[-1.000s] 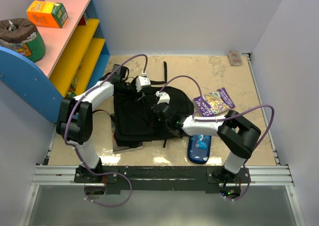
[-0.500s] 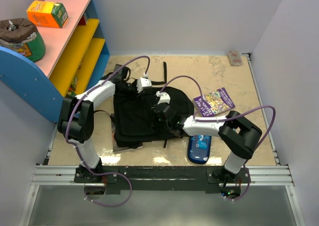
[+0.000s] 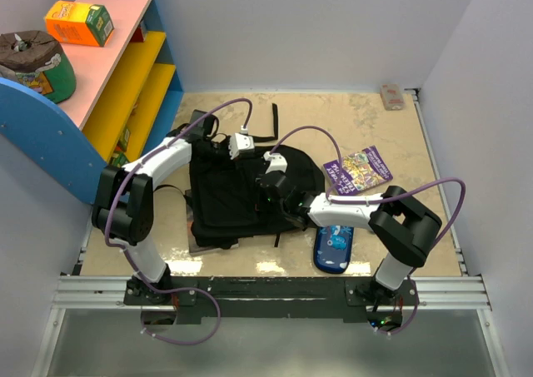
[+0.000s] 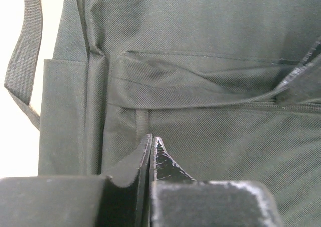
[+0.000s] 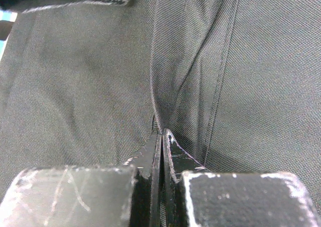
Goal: Pack the student bag
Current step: Unzip the student bag at the center of the board.
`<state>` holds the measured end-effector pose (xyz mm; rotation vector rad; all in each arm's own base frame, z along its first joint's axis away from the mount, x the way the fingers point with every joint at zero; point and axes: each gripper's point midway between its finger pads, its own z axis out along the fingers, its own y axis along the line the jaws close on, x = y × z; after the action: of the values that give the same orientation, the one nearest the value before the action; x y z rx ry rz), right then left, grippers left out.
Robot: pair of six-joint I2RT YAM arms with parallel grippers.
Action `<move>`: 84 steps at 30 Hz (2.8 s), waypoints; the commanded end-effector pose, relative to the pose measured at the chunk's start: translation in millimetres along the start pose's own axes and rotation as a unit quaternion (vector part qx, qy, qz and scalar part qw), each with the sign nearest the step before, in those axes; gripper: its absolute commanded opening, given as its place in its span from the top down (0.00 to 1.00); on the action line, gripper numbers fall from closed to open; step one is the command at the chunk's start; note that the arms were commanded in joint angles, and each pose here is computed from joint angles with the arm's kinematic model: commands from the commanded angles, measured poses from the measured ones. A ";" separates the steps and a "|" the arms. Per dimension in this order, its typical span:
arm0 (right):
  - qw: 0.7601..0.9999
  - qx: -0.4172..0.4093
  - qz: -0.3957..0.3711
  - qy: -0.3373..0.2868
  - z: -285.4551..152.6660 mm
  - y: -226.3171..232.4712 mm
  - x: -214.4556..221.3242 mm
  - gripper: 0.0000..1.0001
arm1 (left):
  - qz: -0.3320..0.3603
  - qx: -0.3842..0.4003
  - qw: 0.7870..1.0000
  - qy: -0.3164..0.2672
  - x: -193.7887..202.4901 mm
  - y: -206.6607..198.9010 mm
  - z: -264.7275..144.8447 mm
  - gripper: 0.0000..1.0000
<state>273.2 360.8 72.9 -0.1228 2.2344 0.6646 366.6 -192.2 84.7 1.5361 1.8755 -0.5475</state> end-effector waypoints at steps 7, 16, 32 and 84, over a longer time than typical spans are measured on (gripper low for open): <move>1.000 -0.009 0.012 0.007 -9.2 0.2 -1.1 1.00 | 0.018 -0.048 0.999 -0.013 -13.5 7.0 -15.7 0.41; 1.000 -0.012 0.011 0.005 -11.7 1.8 -3.3 1.00 | 0.029 -0.034 0.999 -0.004 -10.6 8.2 -1.7 0.50; 1.000 -0.018 0.016 0.008 -10.8 4.1 -2.4 1.00 | 0.045 -0.087 0.995 0.006 -13.7 25.2 -0.5 1.00; 0.993 0.093 0.072 -0.031 105.4 -55.2 -128.6 0.57 | 0.033 0.063 0.997 -0.017 -18.0 -132.9 -25.3 1.00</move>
<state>426.5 356.8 66.8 0.0987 2.3050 0.5538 269.3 -213.2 97.4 1.6354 1.7740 -0.5354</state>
